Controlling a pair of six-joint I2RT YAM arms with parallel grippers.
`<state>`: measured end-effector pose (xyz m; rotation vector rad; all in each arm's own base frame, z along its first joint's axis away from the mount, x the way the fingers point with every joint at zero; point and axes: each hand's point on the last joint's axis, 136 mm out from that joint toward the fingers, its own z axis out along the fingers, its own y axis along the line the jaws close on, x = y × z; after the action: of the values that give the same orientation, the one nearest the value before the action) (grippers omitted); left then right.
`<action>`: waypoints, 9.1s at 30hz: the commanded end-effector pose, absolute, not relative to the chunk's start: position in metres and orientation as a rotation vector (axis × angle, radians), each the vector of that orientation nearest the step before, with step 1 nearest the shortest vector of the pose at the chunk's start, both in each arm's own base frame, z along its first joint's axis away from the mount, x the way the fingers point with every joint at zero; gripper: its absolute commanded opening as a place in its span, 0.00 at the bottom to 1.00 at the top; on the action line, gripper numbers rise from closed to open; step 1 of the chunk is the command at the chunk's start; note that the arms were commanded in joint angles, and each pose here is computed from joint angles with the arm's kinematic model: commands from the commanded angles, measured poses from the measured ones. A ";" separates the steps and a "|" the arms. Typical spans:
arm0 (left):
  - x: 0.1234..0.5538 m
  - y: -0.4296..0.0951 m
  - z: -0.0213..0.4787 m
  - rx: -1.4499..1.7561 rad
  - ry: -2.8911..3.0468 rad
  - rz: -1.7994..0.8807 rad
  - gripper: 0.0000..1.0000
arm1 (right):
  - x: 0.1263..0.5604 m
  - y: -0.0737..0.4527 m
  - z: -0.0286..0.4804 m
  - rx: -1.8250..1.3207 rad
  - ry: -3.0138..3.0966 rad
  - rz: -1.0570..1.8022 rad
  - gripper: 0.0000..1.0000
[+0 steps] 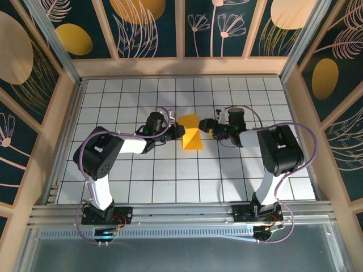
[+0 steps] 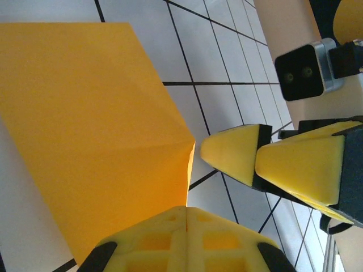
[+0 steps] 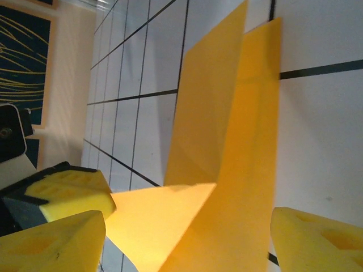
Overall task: Fold a paper plane with a square sheet of paper (fold left side to right side)
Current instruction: Turn over the paper at the center of the table, then third fold the triangle at the center of the table.
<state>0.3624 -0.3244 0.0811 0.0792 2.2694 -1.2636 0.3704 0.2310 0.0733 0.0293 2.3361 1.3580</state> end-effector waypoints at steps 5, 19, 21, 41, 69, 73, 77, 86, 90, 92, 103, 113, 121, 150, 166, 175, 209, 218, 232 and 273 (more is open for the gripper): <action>0.361 -0.327 0.101 0.086 2.200 -1.316 0.00 | 0.391 0.259 0.093 -0.011 2.211 1.487 0.77; 0.364 -0.321 0.072 -0.015 2.260 -1.283 0.00 | 0.389 0.274 0.077 0.021 2.293 1.494 0.59; 0.364 -0.321 0.069 -0.020 2.268 -1.277 0.01 | 0.389 0.273 0.072 0.033 2.311 1.471 0.56; 0.369 -0.294 0.089 -0.065 2.228 -1.093 0.39 | 0.396 0.270 0.072 0.018 2.363 1.314 0.11; 0.326 -0.274 0.303 0.170 1.700 -1.622 0.95 | 0.381 0.246 0.345 -0.228 1.622 1.657 0.00; 0.328 -0.296 0.303 0.232 1.693 -1.694 0.95 | 0.377 0.249 0.349 -0.230 1.614 1.724 0.00; 0.328 -0.325 0.301 0.290 1.700 -1.764 0.96 | 0.374 0.252 0.349 -0.227 1.615 1.772 0.00; 0.343 -0.335 0.301 0.228 1.667 -1.811 0.76 | 0.375 0.253 0.334 -0.191 1.649 1.768 0.00; 0.344 -0.334 0.299 0.220 1.665 -1.805 0.61 | 0.378 0.251 0.326 -0.170 1.673 1.746 0.00; 0.345 -0.334 0.296 0.213 1.673 -1.806 0.52 | 0.378 0.250 0.324 -0.161 1.681 1.742 0.01; 0.345 -0.330 0.285 0.195 1.730 -1.735 0.08 | 0.384 0.233 0.312 -0.119 1.758 1.541 0.32; 0.350 -0.311 0.218 0.208 2.138 -1.297 0.00 | 0.403 0.156 0.268 0.039 1.975 0.798 0.66; 0.338 -0.266 0.156 0.297 2.527 -0.626 0.00 | 0.398 0.073 0.208 0.194 2.131 0.181 0.90; 0.306 -0.257 0.056 0.204 2.651 0.565 0.07 | 0.393 0.048 0.186 0.224 2.154 -0.003 0.99; 0.318 -0.344 0.029 0.138 2.826 -0.281 0.46 | 0.391 0.058 0.178 0.194 2.191 0.060 0.99; 0.334 -0.360 0.071 0.136 2.717 -0.616 0.62 | 0.394 0.075 0.170 0.163 2.237 0.223 0.99; 0.354 -0.164 0.104 -0.557 2.147 -1.009 0.82 | 0.349 0.254 0.084 0.020 2.507 1.286 0.00; 0.350 -0.174 0.089 -0.523 2.217 -1.045 0.80 | 0.350 0.279 0.055 -0.014 2.570 1.304 0.00; 0.352 -0.184 0.075 -0.497 2.299 -1.065 0.75 | 0.342 0.289 0.035 -0.049 2.618 1.318 0.00; 0.345 -0.261 0.020 -0.264 2.618 -1.082 0.37 | 0.335 0.271 -0.003 -0.080 2.778 1.051 0.00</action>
<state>0.3495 -0.2514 0.0267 -0.3077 2.5870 -1.0553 0.3408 0.2803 0.0184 -0.0897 2.7086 1.1559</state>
